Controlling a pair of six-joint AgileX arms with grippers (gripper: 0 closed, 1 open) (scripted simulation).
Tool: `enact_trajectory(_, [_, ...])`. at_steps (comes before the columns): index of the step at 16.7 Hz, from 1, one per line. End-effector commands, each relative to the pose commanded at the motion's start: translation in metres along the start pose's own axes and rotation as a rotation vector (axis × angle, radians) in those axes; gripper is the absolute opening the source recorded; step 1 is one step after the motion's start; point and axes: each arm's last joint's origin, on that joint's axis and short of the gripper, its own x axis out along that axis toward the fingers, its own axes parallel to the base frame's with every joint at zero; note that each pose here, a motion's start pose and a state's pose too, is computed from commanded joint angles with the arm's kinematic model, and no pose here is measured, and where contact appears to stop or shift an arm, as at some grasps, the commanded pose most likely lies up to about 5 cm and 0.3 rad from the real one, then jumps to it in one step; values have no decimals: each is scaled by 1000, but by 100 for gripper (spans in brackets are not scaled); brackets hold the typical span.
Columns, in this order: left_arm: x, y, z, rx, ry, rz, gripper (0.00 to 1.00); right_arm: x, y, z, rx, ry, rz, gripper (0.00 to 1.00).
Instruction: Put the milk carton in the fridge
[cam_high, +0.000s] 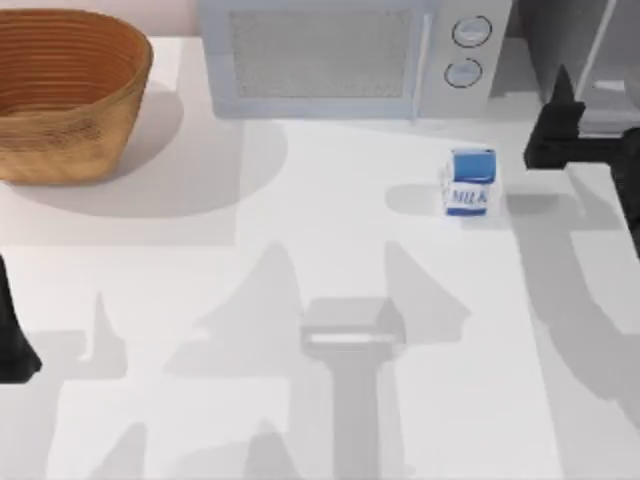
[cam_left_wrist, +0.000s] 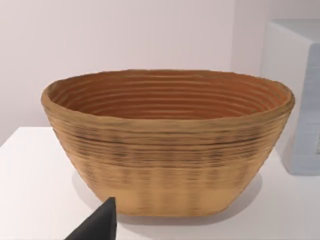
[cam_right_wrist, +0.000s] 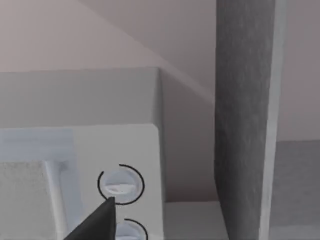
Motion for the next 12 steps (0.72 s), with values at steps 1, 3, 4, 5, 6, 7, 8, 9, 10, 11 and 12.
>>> enact_trajectory(1, [0,0,0,0,0,0,100,11,10,-13,-2,3,-3,100])
enact_trajectory(3, [0,0,0,0,0,0,100,28,28,-45,-8,10,-8,100])
enact_trajectory(4, [0,0,0,0,0,0,100,34,36,-61,-12,14,-10,100])
enact_trajectory(5, [0,0,0,0,0,0,100,39,43,-79,-16,17,-12,100])
enact_trajectory(6, [0,0,0,0,0,0,100,42,50,-96,-20,20,-14,100])
enact_trajectory(7, [0,0,0,0,0,0,100,44,55,-113,-24,23,-15,100])
enact_trajectory(8, [0,0,0,0,0,0,100,44,60,-129,-28,26,-16,100])
enact_trajectory(9, [0,0,0,0,0,0,100,44,63,-143,-31,28,-17,100])
enact_trajectory(10, [0,0,0,0,0,0,100,43,66,-157,-35,29,-18,100])
enact_trajectory(11, [0,0,0,0,0,0,100,42,68,-168,-38,30,-18,100])
enact_trajectory(12, [0,0,0,0,0,0,100,41,69,-177,-40,30,-18,100])
